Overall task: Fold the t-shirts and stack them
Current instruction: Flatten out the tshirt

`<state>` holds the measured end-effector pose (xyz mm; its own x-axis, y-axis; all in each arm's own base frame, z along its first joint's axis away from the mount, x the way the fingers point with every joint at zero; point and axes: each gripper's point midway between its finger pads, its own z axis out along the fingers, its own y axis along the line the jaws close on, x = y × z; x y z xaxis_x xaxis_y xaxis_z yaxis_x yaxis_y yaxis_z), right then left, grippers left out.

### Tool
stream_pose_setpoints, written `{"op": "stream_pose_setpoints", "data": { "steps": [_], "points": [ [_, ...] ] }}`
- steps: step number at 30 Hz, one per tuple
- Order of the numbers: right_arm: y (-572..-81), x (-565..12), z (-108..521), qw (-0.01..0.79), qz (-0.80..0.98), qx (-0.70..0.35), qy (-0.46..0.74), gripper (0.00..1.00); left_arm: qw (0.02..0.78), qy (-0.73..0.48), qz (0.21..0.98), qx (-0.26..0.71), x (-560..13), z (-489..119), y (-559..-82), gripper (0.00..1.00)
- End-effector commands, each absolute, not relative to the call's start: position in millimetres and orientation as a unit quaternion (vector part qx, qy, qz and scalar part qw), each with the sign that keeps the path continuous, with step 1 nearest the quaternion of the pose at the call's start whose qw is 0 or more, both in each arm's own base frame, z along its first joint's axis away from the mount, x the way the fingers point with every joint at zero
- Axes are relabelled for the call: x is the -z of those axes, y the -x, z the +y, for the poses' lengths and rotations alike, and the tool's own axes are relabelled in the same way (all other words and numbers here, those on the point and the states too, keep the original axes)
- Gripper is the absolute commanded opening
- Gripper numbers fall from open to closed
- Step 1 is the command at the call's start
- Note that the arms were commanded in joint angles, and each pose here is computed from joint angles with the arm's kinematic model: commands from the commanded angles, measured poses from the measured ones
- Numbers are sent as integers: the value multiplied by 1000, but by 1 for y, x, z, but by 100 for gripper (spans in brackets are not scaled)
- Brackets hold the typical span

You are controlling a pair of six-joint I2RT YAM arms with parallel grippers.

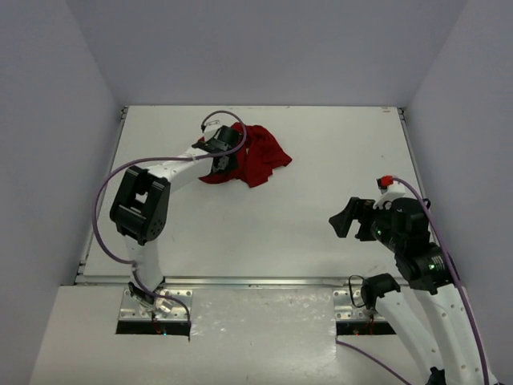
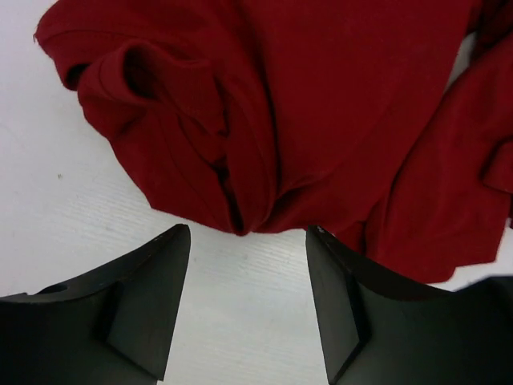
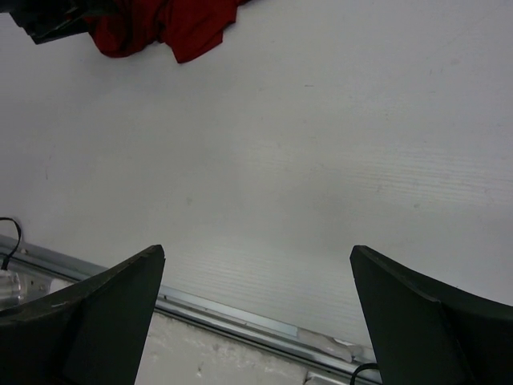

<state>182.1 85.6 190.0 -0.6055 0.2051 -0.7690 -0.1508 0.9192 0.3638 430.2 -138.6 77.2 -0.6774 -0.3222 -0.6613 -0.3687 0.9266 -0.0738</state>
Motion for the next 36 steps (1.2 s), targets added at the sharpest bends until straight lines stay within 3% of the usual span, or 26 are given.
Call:
{"op": "stream_pose_setpoints", "data": {
  "steps": [1,4,10,12,15,20,21,26,28,29,30,32,33,36],
  "points": [
    [-186,-195,97,455,861,-227,2,99,397,178,899,-47,-96,-137,-458,58],
    [-185,-190,103,445,863,-241,9,99,380,169,908,-53,-81,-140,-463,56],
    [-190,-183,106,439,864,-245,9,99,351,174,918,-66,-45,-138,-459,37],
    [-190,-182,109,434,864,-253,14,99,351,176,917,-71,-45,-135,-457,17],
    [-186,-184,129,413,858,-301,45,99,364,181,912,-63,-54,-129,-457,1],
    [-209,-180,160,399,836,-373,57,99,386,202,898,-65,-83,-114,-456,0],
    [-216,-161,169,363,850,-378,47,99,387,205,897,-63,-90,-114,-452,0],
    [-286,-138,220,372,863,-331,85,99,435,226,871,-40,-153,-110,-420,0],
    [-312,-94,235,340,891,-283,104,94,449,249,857,-42,-169,-97,-404,0],
    [-336,-107,249,361,882,-277,123,86,453,253,854,-43,-173,-93,-400,0],
    [-347,-72,254,329,901,-253,127,82,459,257,849,-44,-181,-88,-393,0],
    [-385,-76,270,347,900,-225,135,70,456,258,850,-48,-180,-83,-385,0],
    [-386,-42,272,309,918,-205,142,66,460,259,848,-42,-186,-82,-382,0],
    [-407,-25,289,315,919,-170,165,64,460,253,851,-32,-185,-82,-373,1]
  ]
}}
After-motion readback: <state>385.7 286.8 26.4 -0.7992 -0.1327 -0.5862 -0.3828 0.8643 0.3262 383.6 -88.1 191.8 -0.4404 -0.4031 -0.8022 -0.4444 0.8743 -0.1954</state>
